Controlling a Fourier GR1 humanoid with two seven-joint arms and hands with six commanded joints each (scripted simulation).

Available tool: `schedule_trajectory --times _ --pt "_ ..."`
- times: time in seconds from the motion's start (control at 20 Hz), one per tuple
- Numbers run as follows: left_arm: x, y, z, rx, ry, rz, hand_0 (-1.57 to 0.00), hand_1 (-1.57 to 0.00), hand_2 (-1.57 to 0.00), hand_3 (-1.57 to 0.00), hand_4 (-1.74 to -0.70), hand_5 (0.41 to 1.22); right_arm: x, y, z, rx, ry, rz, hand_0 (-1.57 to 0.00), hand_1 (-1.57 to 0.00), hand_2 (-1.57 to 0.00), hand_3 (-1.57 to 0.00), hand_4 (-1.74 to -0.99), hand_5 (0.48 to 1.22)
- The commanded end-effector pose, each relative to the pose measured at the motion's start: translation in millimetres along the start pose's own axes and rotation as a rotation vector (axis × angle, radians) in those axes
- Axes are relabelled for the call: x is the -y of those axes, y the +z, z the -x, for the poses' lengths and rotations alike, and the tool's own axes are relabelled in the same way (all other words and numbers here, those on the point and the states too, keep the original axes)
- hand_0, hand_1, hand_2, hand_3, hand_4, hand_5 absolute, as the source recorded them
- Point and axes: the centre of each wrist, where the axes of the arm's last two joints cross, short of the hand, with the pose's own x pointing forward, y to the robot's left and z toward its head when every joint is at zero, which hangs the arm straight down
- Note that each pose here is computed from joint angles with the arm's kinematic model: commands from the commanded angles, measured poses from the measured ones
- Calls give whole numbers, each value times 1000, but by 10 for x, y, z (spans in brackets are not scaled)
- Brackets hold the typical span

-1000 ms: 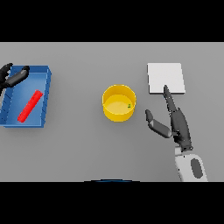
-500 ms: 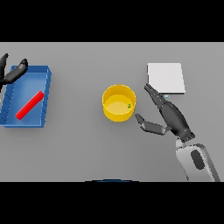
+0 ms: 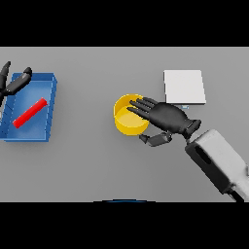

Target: Pick up the red beaker and tilt it to pour out 1 green nut into yellow bowl. Pick up the yellow bowl and place it on the metallic measuring scale.

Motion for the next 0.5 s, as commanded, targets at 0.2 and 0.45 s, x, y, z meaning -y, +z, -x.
schedule_trajectory --times 0.2,0.45 --pt "-5 -6 18 0 13 6 0 1 1 1 -722 687 -17 -259 -2 17 111 -169 1 1 1 1 -1223 705" --pt "-45 -3 70 14 29 8 1 1 1 1 -724 687 -4 -488 8 19 190 -274 1 1 1 1 -1239 705"
